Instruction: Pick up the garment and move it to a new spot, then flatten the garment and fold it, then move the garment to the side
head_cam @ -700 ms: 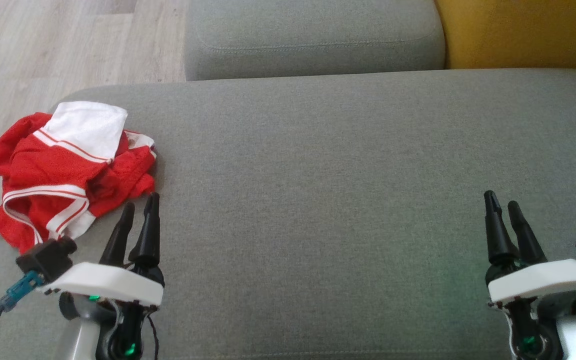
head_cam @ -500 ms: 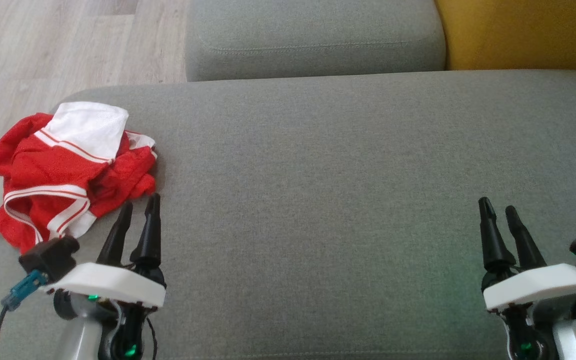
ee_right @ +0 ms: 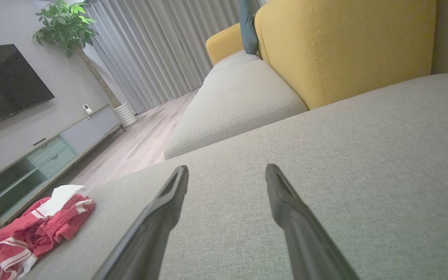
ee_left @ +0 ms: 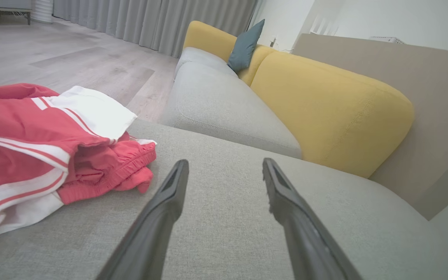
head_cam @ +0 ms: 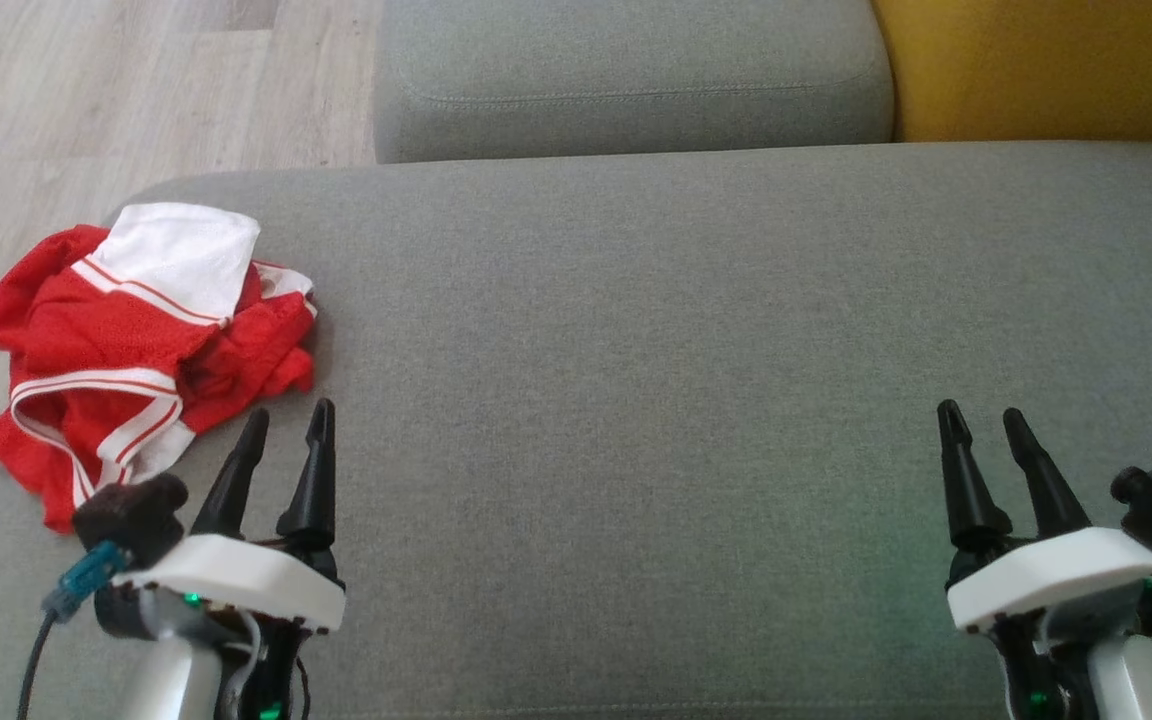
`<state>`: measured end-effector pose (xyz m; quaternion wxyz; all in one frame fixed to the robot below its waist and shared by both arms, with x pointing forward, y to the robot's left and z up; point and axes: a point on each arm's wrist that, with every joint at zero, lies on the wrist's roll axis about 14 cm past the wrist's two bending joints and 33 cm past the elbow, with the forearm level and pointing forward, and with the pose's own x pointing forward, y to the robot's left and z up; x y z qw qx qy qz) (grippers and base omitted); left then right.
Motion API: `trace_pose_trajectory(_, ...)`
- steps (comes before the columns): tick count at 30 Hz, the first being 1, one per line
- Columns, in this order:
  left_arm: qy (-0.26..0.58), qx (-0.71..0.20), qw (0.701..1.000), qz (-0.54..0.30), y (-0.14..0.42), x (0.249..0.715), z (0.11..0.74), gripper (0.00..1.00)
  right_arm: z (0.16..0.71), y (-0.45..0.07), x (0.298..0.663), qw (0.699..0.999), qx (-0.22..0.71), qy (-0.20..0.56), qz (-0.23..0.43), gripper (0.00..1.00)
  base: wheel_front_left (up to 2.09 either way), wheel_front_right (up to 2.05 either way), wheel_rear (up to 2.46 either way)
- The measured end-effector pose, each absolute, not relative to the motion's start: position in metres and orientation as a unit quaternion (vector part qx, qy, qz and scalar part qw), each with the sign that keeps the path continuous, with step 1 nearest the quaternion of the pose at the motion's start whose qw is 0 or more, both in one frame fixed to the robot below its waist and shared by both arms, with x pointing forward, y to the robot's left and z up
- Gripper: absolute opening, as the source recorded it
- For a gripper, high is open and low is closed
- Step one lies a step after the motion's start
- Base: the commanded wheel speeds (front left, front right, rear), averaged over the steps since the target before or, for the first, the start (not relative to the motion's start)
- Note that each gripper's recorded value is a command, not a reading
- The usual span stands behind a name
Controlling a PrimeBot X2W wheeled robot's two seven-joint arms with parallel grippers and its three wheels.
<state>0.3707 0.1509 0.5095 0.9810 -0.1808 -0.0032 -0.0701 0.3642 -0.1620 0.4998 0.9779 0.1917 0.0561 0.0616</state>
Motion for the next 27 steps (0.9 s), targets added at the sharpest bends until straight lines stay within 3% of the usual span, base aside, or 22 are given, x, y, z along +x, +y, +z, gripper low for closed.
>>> trace_pose_trajectory(27, -0.010, -0.054, 0.996, -0.072, 0.152, 0.368, 0.498, 1.00, 0.498, -0.157, 0.361, 0.995, 0.051, 0.053, 0.068, 1.00, 0.00, 0.00, 0.00)
